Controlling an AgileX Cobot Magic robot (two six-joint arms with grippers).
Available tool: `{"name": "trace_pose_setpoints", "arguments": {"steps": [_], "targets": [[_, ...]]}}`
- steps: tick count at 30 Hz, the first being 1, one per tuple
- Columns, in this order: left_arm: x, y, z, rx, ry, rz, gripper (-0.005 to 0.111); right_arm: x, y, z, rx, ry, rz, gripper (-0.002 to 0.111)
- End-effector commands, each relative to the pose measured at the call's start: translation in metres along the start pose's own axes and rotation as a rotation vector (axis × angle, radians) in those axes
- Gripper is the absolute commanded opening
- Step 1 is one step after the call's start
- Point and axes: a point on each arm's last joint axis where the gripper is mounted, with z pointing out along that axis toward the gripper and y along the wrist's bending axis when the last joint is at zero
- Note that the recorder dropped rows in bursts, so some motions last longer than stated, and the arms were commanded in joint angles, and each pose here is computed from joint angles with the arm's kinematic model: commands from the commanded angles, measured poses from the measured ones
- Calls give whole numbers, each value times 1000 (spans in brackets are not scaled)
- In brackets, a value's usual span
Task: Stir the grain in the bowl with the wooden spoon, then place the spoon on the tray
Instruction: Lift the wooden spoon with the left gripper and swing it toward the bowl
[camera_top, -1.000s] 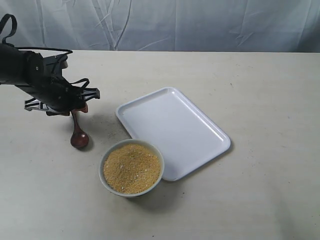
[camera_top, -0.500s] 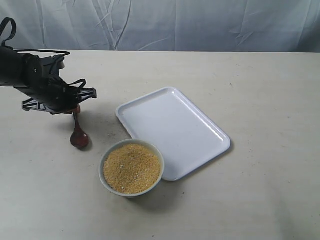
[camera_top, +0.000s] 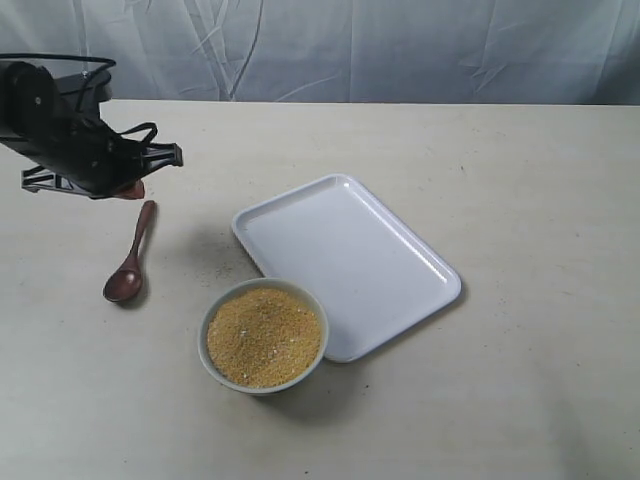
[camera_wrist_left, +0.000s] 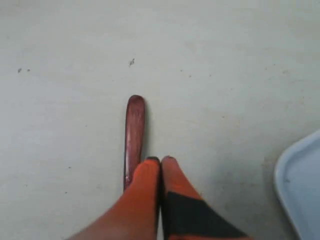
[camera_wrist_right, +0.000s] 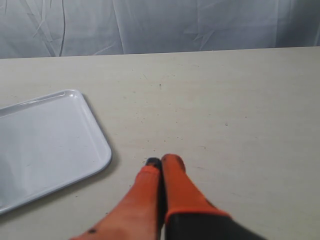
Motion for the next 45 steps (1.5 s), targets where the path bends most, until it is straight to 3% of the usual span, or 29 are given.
{"name": "trace_pose_setpoints", "arguments": {"steps": [1,10,19,25,27,28,30,36,41,45], "targets": [[-3,-3,-23,8,-2,6,0,0,0,0,4,-16,3,0],[10,4,12,-48,50,104,2,0,0,0,4,-16,3,0],[17,9,47,-51,33,130,38,0,0,0,4,-16,3,0],[24,12,62,-60,62,132,36,0,0,0,4,-16,3,0],[25,13,62,-65,75,134,21,0,0,0,4,-16,3,0],[26,13,61,-71,93,133,9,0,0,0,4,-16,3,0],[21,12,51,-74,98,131,0,0,0,0,4,-16,3,0],[1,1,-6,-32,5,60,0,0,0,0,4,-16,3,0],[-1,-7,-52,68,-78,-151,0,0,0,0,4,-16,3,0],[19,-10,-77,169,-131,-315,0,0,0,0,4,-16,3,0]]}}
